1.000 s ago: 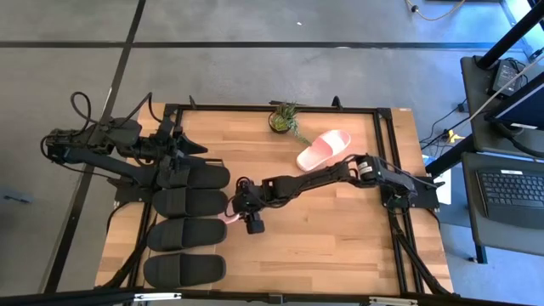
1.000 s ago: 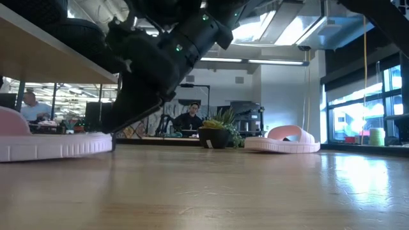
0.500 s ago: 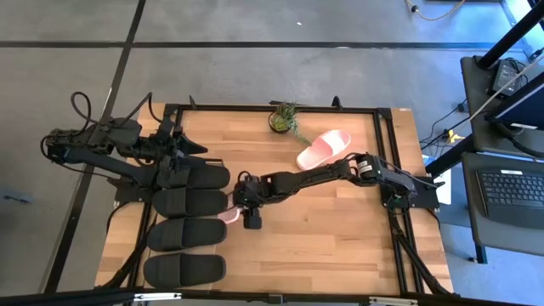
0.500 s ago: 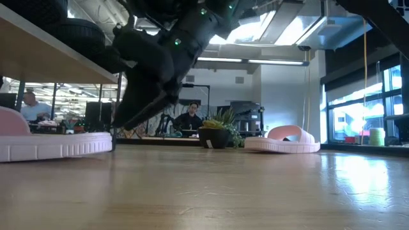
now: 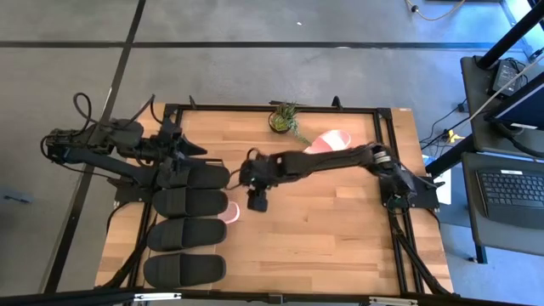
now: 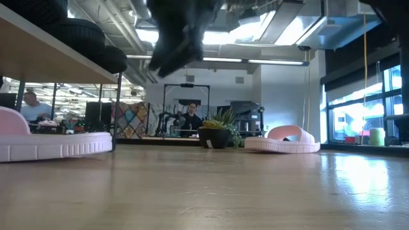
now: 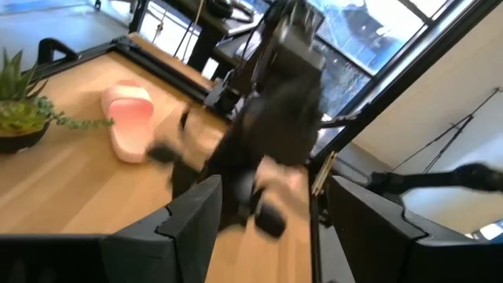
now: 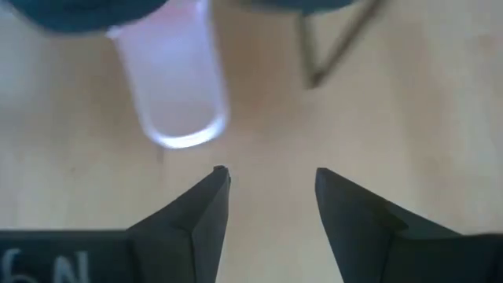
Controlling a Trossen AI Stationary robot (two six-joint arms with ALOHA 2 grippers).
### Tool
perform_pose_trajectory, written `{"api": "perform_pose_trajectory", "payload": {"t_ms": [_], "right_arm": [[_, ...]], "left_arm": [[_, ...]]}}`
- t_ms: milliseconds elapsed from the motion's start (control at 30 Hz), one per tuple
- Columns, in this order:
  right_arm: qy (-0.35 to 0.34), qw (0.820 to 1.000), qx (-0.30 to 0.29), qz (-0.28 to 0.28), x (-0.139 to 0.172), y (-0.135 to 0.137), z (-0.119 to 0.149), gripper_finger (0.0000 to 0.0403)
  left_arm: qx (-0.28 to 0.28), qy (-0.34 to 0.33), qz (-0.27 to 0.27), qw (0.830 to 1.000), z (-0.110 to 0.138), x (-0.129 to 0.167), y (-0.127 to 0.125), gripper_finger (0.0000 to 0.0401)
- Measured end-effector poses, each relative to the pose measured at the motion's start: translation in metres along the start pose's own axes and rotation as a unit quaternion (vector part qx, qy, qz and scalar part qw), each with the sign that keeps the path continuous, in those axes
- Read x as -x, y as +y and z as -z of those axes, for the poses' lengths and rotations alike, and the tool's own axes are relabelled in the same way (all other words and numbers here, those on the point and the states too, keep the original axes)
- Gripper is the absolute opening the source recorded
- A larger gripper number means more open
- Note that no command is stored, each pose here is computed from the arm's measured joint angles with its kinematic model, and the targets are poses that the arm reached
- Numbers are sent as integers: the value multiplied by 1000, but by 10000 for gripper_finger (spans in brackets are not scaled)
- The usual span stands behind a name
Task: Pick and place slides into the shelf
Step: Put the pink slipper under the shelf
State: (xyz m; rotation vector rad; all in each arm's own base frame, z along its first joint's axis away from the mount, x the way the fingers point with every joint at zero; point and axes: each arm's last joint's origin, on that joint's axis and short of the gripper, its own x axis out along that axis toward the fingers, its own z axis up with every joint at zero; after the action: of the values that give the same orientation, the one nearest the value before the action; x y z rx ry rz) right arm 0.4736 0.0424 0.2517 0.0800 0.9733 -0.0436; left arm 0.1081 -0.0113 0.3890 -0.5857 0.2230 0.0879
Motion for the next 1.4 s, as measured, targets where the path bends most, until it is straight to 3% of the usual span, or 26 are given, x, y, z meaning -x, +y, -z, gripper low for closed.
{"api": "perform_pose_trajectory", "payload": {"t_ms": [233,500,767,933,1167,1400], "right_arm": [[-16,996,-16,88,58,-12,19,190],[26,982,-45,181,81,-31,99,190],[21,975,-50,214,56,-48,160,190],[31,976,-4,215,38,-53,184,191],[2,977,46,209,24,-55,200,191],[-19,975,27,219,19,-68,205,191]], "left_arm": [[-4,19,-14,1000,4,0,3,225],[-4,20,-14,1000,4,0,3,225],[-6,7,-31,999,3,0,4,225],[-7,1,-40,999,3,0,4,225],[-10,1,-40,999,3,0,4,225],[-33,2,-40,999,3,0,4,225]]}}
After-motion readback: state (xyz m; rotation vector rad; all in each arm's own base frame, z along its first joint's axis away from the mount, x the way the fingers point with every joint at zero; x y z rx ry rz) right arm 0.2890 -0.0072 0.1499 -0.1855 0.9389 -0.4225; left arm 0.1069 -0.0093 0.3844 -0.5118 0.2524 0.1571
